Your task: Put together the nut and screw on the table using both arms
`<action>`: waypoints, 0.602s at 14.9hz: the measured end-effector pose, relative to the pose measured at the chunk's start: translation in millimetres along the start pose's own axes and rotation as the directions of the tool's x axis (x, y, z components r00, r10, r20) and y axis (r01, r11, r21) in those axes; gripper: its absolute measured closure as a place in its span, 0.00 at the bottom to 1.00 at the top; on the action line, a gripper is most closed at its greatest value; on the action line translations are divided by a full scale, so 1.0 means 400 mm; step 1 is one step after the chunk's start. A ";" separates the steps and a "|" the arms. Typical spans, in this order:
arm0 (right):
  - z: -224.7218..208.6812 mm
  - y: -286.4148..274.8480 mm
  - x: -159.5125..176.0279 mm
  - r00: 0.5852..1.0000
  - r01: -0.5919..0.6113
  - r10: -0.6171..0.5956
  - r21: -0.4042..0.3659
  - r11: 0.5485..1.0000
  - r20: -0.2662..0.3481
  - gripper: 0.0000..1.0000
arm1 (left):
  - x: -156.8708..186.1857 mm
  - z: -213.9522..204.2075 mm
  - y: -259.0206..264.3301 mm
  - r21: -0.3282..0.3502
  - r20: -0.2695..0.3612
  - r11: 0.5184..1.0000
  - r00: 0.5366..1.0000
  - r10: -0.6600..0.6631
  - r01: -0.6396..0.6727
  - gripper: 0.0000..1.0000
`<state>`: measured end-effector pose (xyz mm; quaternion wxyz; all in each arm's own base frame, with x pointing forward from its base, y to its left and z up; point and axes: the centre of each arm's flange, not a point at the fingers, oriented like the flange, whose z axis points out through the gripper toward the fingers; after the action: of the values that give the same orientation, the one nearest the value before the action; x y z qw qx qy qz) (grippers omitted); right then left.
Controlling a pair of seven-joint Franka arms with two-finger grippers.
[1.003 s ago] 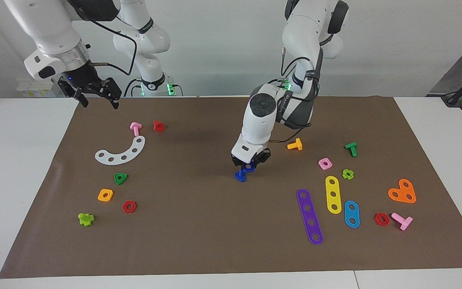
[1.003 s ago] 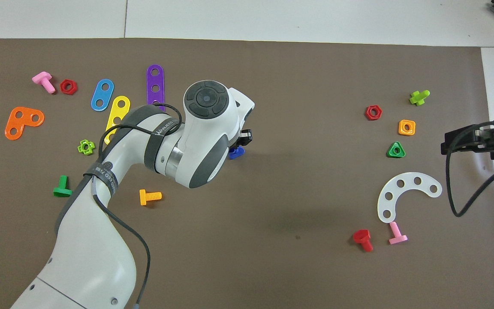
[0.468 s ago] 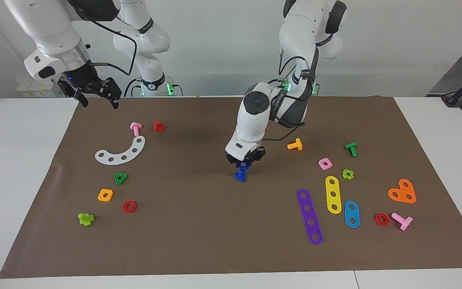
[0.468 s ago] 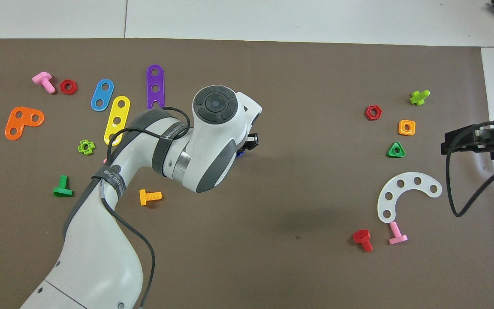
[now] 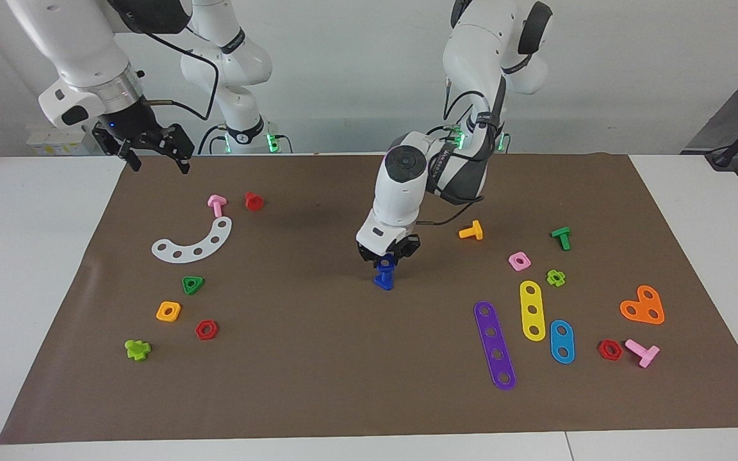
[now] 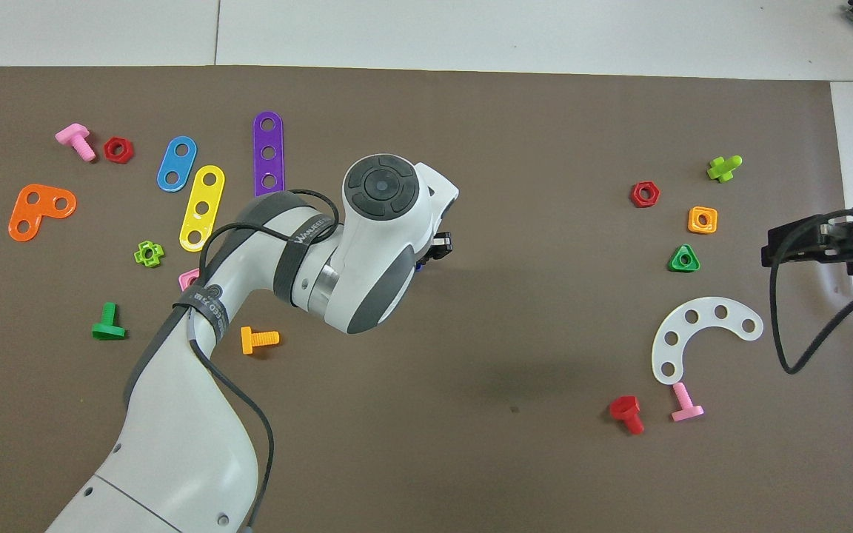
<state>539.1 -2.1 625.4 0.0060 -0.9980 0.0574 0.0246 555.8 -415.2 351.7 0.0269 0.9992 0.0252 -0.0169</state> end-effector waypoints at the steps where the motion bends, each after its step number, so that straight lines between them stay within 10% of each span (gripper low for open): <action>1: 0.000 0.000 0.000 1.000 0.000 0.000 0.000 1.000 0.000 0.00 | 0.002 0.002 0.001 -0.001 -0.002 1.000 1.000 0.000 0.000 0.53; 9: 0.000 0.000 0.000 1.000 0.000 0.000 0.000 1.000 0.000 0.00 | 0.003 0.004 0.000 0.000 -0.001 1.000 1.000 -0.001 0.001 0.53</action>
<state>539.1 -2.1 625.4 0.0060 -0.9980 0.0574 0.0246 556.9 -415.2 350.1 0.0269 0.9992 0.0257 -0.0161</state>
